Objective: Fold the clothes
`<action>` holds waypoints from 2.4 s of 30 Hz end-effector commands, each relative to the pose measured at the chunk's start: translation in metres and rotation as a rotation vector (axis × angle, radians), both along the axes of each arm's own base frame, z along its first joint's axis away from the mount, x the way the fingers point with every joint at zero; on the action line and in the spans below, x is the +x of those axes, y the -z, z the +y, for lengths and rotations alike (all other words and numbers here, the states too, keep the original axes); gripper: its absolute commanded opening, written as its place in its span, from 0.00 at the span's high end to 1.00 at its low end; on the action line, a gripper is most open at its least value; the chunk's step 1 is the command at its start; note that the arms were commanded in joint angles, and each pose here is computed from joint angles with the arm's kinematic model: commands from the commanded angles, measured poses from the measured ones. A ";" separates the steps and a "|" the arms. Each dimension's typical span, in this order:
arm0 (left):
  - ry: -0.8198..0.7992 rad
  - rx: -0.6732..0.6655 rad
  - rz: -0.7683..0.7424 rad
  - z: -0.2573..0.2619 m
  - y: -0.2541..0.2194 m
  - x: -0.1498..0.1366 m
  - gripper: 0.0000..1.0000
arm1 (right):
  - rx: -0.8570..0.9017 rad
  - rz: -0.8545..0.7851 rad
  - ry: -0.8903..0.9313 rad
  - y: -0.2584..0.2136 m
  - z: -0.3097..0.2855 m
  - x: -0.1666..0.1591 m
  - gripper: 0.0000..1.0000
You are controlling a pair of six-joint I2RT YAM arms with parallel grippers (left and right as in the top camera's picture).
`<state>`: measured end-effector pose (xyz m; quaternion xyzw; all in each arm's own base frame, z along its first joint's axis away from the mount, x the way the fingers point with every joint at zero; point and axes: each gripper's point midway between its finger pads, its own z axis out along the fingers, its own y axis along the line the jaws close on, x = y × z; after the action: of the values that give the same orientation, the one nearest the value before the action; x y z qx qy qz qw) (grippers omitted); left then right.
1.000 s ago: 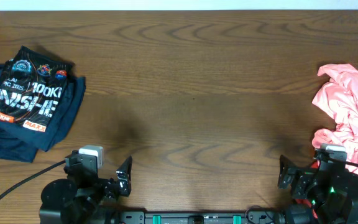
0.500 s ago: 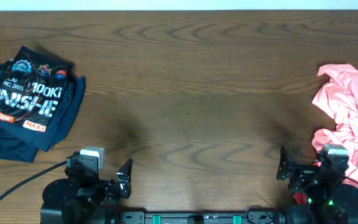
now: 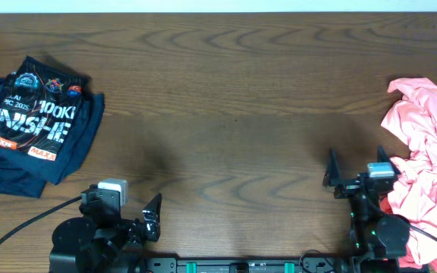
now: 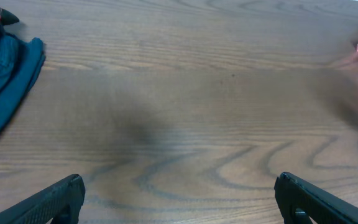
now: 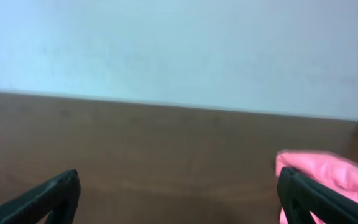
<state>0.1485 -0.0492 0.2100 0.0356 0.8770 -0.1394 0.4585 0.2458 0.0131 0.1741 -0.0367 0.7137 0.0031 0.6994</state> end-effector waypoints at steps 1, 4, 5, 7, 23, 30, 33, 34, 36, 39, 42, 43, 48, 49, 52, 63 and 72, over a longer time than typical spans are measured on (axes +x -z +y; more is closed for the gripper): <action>0.003 0.014 -0.009 0.001 0.000 0.000 0.02 | -0.037 0.024 -0.010 0.011 0.001 0.000 0.01; 0.003 0.014 -0.009 0.001 0.000 0.000 0.02 | -0.038 0.050 -0.012 0.017 0.001 0.000 0.01; 0.003 0.014 -0.009 0.001 0.000 0.000 0.02 | -0.038 0.050 -0.012 0.017 0.001 0.000 0.01; 0.003 0.014 -0.009 0.001 0.000 0.000 0.02 | -0.038 0.050 -0.012 0.017 0.001 0.000 0.01; 0.003 0.014 -0.009 0.001 0.000 0.000 0.02 | -0.038 0.051 -0.012 0.017 0.001 0.000 0.01; 0.003 0.014 -0.009 0.001 0.000 0.000 0.02 | -0.038 0.050 -0.012 0.017 0.001 0.000 0.01; 0.003 0.016 -0.002 0.001 0.002 -0.002 0.02 | -0.038 0.051 -0.012 0.017 0.001 0.000 0.01; -0.005 0.047 0.009 0.005 0.006 -0.003 0.02 | -0.038 0.051 -0.012 0.017 0.001 0.000 0.01; -0.031 0.072 0.027 0.012 0.013 -0.006 0.02 | -0.038 0.051 -0.012 0.017 0.001 0.000 0.01; -0.071 0.092 -0.009 0.019 0.023 0.001 0.02 | -0.038 0.050 -0.012 0.017 0.001 0.000 0.01; -0.084 0.090 -0.082 0.020 0.035 0.013 0.02 | -0.038 0.051 -0.012 0.017 0.001 0.000 0.01; -0.088 0.086 -0.109 0.019 0.039 0.018 0.02 | -0.038 0.050 -0.012 0.017 0.001 0.000 0.01; -0.099 0.076 -0.187 0.017 0.058 0.044 0.02 | -0.038 0.050 -0.012 0.017 0.001 0.000 0.01; -0.108 0.078 -0.217 0.018 0.059 0.052 0.02 | -0.038 0.051 -0.012 0.017 0.001 0.000 0.01; -0.133 0.070 -0.307 0.019 0.059 0.070 0.02 | -0.038 0.051 -0.012 0.017 0.001 0.000 0.01; -0.146 0.065 -0.452 0.019 0.071 0.094 0.02 | -0.038 0.050 -0.012 0.017 0.001 0.000 0.01; -0.146 0.065 -0.449 0.019 0.072 0.094 0.02 | -0.038 0.050 -0.012 0.017 0.001 0.000 0.01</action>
<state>0.2421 -0.0323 0.1530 0.0160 0.7466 -0.0762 0.6607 0.2461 0.0150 0.1573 -0.0498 0.7309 -0.0009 0.6807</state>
